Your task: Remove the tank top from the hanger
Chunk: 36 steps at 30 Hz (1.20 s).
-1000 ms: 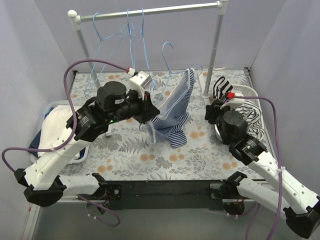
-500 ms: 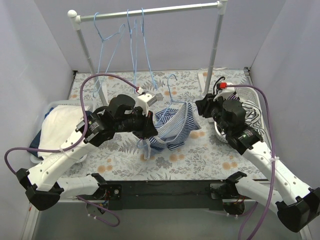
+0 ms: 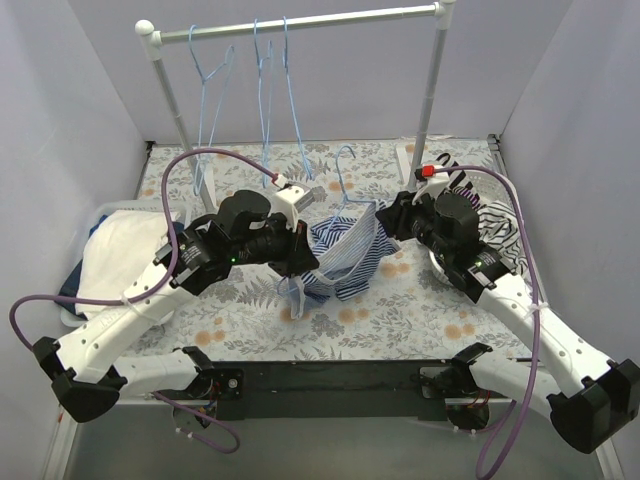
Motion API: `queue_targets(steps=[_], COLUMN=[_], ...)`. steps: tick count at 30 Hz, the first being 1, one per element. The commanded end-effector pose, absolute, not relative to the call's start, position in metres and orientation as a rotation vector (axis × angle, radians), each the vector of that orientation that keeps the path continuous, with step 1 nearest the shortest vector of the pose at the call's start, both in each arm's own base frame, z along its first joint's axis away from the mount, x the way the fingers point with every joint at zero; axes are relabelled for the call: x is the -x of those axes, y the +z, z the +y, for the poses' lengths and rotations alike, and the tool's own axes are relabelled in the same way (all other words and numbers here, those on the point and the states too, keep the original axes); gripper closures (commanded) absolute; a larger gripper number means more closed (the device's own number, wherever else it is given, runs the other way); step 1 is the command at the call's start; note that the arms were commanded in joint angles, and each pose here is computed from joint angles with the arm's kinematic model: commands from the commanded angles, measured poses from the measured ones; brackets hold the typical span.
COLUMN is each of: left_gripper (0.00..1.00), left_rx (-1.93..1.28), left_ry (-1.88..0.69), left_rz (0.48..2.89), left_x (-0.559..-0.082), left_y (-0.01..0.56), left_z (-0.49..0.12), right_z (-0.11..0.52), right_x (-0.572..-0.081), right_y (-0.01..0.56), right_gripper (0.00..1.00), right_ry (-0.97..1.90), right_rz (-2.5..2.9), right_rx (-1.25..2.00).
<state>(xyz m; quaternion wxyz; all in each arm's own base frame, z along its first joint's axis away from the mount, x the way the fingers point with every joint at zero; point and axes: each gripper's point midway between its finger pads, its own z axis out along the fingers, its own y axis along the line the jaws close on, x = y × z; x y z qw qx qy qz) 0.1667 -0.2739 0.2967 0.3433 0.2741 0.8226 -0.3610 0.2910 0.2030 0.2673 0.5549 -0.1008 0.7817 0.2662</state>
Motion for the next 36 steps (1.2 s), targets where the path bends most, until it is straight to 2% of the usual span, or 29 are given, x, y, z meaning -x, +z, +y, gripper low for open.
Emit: queue_targets(steps=[1,5,9,10,12,14,23,36], left_gripper=[1.00,1.00,1.00,1.00,1.00,1.00,1.00,1.00], left_rx=[-0.723,-0.738,-0.752,-0.754,-0.748,-0.738,-0.727,-0.709], left_ry=[-1.006,-1.026,-1.037,-1.040,-1.030,-1.020,-1.003,-1.061], left_rz=[2.079,2.074,2.070,2.069,2.071,2.087,2.151,2.045], left_x=[-0.164,-0.162,-0.160,-0.160,-0.160,-0.160,-0.150,-0.127], left_y=[0.310,0.308,0.307,0.308,0.307,0.303,0.286,0.326], left_z=[-0.282,-0.285,-0.286,-0.286,-0.285,-0.282,-0.271,-0.247], right_z=[0.211,0.210,0.201,0.201,0.199,0.194,0.129,0.069], right_x=[-0.291,-0.299,-0.313,-0.316,-0.318,-0.317,-0.324,-0.357], right_y=[0.279,0.270,0.263,0.261,0.262,0.267,0.282,0.222], right_gripper=[0.59,0.59,0.69,0.79,0.86,0.99,0.99,0.99], right_ry=[0.677,0.643,0.554,0.544,0.531,0.519,0.287,0.112], right_rz=[1.806,1.836,1.847,1.852,1.845,1.826,1.749,1.900], right_rx=[0.252,0.233,0.190,0.184,0.174,0.155,-0.069,-0.243])
